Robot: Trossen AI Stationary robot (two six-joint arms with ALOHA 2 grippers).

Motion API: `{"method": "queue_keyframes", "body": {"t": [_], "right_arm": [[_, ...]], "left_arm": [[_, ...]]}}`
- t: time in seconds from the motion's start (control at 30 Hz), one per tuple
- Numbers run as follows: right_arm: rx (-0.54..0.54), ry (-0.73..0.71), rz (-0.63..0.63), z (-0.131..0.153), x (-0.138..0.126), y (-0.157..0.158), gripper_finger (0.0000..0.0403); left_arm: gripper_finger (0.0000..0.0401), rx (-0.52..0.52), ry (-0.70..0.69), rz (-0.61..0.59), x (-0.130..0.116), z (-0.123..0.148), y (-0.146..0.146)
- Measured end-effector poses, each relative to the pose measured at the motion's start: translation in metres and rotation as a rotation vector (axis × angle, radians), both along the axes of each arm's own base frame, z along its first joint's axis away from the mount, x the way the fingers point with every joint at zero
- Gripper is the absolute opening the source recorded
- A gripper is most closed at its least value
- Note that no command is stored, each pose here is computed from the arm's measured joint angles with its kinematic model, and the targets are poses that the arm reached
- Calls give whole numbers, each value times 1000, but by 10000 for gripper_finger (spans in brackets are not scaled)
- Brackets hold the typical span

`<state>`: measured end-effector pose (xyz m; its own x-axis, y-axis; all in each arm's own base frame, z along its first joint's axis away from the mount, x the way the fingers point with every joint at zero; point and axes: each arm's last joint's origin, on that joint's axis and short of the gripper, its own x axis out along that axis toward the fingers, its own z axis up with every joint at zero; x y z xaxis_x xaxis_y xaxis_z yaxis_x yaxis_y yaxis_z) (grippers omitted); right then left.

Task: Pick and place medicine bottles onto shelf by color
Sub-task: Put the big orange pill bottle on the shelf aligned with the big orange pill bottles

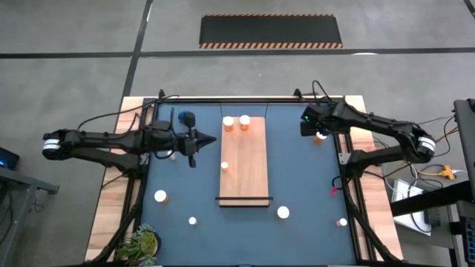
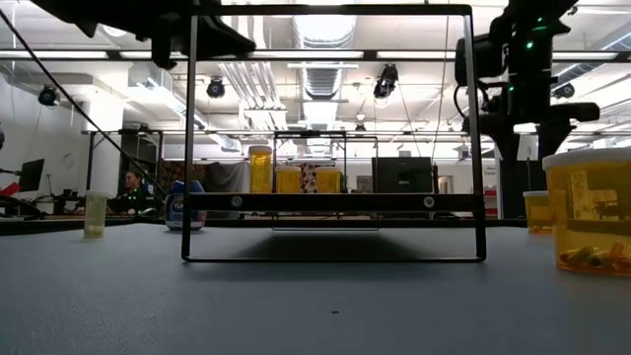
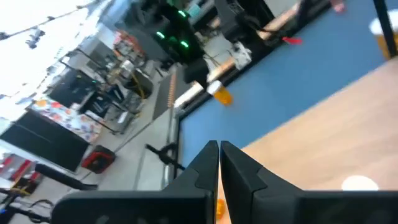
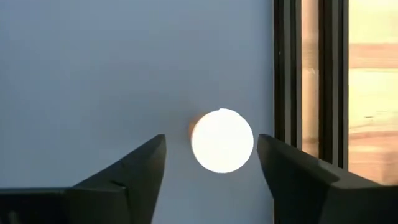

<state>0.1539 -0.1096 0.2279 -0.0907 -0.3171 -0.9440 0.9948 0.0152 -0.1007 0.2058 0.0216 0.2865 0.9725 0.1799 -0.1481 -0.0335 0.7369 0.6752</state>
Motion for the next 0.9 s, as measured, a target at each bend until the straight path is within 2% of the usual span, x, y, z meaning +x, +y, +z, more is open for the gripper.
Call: {"method": "queue_keyframes", "body": {"t": [0.33,0.67,0.9], "right_arm": [[61,130,-59,-29,14,-10,310],[114,209,-101,-47,16,-21,313],[159,211,-62,-52,18,-25,312]], "left_arm": [[0,-22,-25,4,-24,-6,-2],[0,-33,-97,5,-42,-4,-4],[0,-31,-139,4,-51,-2,-5]]}}
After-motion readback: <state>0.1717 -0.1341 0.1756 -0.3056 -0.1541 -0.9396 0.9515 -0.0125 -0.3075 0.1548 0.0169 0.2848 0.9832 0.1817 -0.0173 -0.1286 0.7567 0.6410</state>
